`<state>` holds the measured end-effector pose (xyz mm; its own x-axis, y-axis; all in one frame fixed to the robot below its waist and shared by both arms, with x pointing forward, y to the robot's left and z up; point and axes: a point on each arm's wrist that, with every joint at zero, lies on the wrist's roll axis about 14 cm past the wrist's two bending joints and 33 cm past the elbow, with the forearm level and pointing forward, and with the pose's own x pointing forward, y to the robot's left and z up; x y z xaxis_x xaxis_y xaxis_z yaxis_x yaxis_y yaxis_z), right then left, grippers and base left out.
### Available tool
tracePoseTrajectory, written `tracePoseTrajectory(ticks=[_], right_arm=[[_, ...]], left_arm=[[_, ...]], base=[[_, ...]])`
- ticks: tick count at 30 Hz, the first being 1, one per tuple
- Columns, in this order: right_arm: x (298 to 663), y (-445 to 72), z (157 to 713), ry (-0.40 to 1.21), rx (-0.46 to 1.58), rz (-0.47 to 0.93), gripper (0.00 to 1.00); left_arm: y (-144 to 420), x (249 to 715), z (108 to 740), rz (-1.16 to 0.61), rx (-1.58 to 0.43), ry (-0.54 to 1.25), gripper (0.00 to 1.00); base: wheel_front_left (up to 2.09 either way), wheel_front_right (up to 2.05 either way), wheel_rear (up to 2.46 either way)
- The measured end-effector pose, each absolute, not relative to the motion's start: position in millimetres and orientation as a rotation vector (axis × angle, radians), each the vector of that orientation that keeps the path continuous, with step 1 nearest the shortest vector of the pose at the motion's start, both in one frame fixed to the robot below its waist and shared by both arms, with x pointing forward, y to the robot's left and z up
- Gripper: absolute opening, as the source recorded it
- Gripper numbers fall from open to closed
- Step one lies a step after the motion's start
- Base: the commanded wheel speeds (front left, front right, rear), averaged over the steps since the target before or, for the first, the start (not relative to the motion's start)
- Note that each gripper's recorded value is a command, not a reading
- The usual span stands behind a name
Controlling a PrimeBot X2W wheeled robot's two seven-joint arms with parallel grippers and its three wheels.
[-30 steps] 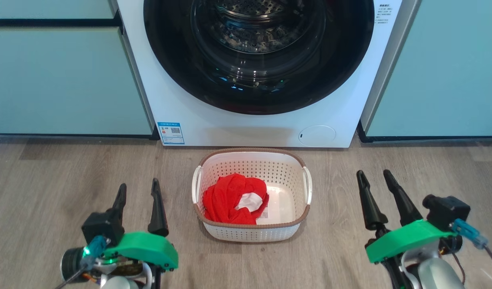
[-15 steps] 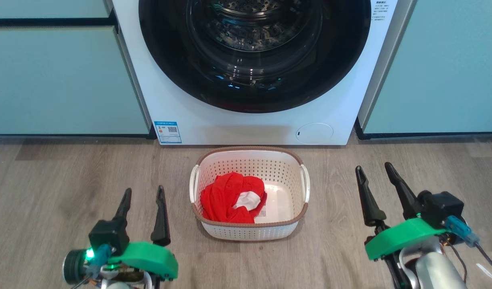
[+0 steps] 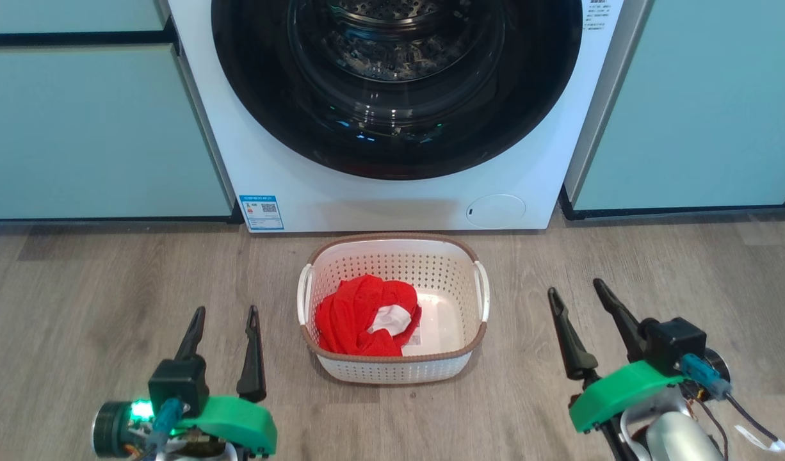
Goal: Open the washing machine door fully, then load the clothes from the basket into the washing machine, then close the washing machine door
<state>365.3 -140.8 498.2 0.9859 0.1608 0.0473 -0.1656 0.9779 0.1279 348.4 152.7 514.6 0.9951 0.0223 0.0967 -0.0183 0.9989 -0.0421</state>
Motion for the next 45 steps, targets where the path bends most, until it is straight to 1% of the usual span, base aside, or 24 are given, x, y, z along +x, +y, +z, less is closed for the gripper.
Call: tracePoseTrajectory(ticks=[11, 30, 37, 45], right_arm=[[367, -144, 495, -0.024, 0.148, 0.153, 1.00], [367, -146, 496, -0.028, 0.152, 0.146, 1.00], [367, -151, 496, -0.031, 0.147, 0.133, 1.00], [367, -151, 499, -0.039, 0.148, 0.132, 1.00]], left_arm=[[154, 344, 482, 0.017, -0.113, 0.011, 1.00], [151, 345, 483, -0.012, -0.148, 0.009, 1.00], [151, 346, 485, -0.017, -0.147, 0.000, 1.00], [152, 345, 485, -0.014, -0.147, 0.000, 1.00]], base=[[0.00, 0.00, 0.00], [0.01, 0.01, -0.03], [0.57, 0.57, -1.15], [1.11, 1.11, -2.23]])
